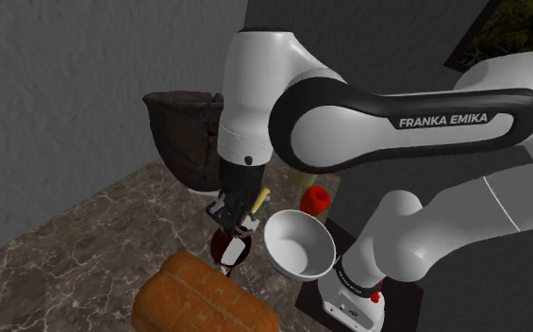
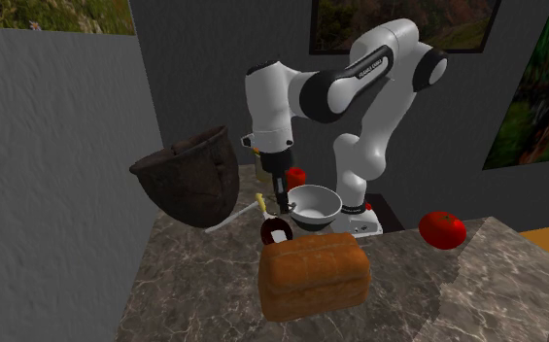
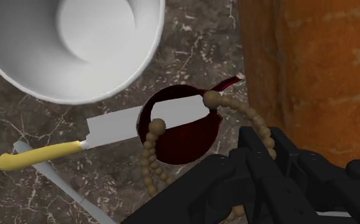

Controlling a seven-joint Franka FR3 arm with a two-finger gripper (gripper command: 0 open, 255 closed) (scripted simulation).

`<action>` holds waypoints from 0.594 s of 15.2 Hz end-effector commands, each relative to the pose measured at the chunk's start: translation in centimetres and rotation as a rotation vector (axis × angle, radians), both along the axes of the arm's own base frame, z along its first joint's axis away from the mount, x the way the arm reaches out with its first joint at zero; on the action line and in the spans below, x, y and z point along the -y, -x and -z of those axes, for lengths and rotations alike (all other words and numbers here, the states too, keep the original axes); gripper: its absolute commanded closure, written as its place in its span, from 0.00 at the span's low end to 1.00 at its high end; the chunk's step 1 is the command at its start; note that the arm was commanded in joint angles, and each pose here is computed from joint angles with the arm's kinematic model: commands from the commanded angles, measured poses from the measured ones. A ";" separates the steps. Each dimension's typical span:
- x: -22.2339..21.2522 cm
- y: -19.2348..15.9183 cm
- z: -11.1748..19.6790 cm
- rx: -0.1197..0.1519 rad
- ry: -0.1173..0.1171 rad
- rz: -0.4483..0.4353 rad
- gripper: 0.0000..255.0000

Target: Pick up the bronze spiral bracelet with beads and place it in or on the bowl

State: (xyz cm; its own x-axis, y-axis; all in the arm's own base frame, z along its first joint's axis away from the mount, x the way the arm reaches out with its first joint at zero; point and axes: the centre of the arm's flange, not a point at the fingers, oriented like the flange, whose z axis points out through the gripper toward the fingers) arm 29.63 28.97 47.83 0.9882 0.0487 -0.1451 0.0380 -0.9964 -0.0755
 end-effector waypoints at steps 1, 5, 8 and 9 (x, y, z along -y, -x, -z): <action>2.3 1.9 0.2 0.000 -0.002 0.000 1.00; 6.3 5.4 0.2 0.000 -0.002 0.000 1.00; 9.3 8.0 0.2 0.000 -0.002 0.000 1.00; 10.3 8.9 0.2 0.000 -0.002 0.000 1.00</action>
